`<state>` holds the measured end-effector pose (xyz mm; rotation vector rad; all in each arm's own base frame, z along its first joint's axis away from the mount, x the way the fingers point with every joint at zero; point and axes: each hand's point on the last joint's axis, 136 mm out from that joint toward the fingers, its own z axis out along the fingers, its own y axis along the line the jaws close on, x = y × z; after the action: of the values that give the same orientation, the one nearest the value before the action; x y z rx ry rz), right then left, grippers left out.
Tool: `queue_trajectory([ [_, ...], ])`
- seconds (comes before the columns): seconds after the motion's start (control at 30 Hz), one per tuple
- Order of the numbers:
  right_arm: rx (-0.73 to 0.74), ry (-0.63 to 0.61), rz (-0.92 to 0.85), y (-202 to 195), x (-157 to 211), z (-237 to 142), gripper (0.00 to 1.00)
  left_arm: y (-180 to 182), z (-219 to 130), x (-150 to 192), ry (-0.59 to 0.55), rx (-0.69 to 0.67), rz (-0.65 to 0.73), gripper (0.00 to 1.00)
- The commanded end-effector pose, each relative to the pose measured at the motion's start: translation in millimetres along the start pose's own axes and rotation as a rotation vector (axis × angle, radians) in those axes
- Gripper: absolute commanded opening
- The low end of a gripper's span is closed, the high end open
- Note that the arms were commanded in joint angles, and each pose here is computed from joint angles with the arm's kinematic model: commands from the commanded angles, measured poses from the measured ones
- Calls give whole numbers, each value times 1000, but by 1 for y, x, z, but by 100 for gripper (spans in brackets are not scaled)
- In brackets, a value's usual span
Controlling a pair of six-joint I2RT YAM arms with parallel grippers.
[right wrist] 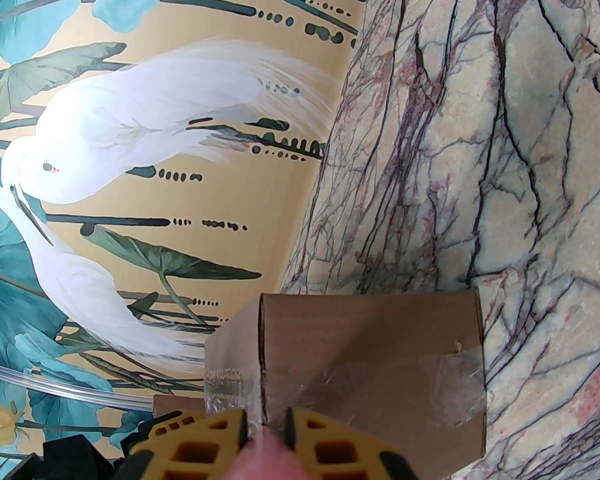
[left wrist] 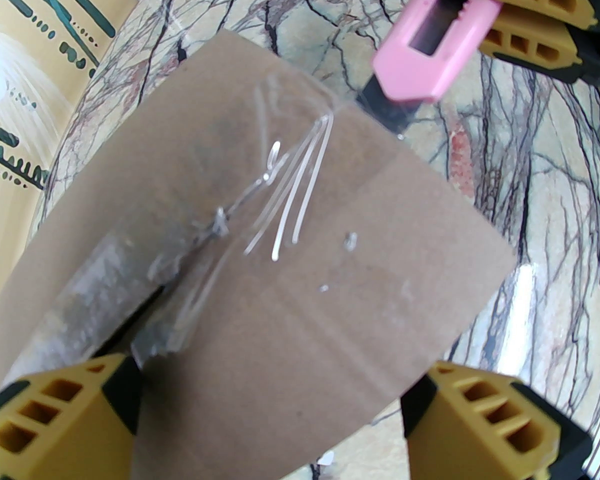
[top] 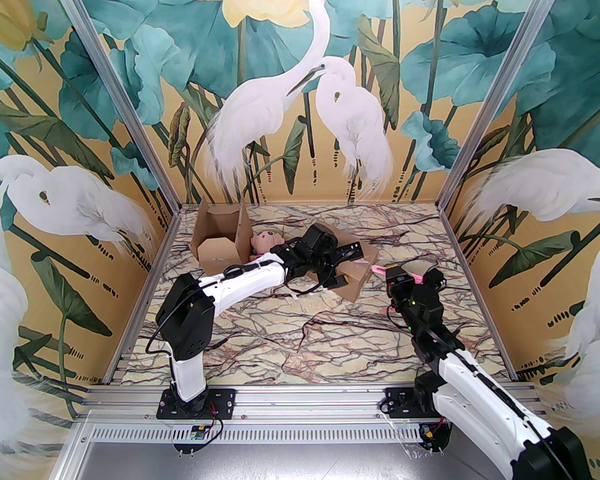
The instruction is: Unpack the express box
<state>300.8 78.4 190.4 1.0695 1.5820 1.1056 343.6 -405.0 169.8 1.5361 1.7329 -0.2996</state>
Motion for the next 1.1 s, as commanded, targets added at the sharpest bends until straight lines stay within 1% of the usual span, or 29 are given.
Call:
queue_trajectory([
  [0.0,2,254,32,-3,45,-16,0,55,6,12,28,-209,-114,89],
  [0.27,57,271,19,-18,46,-25,0,57,5,16,46,-220,-118,88],
  [0.47,51,180,1,-15,28,-36,0,59,4,19,61,-220,-140,87],
  [0.73,58,116,-13,-16,15,-49,0,57,2,19,67,-215,-156,87],
  [0.83,54,103,-4,-15,13,-48,0,56,1,18,67,-214,-161,87],
  [1.07,48,129,-3,-1,20,-37,0,53,2,4,62,-262,-176,89],
])
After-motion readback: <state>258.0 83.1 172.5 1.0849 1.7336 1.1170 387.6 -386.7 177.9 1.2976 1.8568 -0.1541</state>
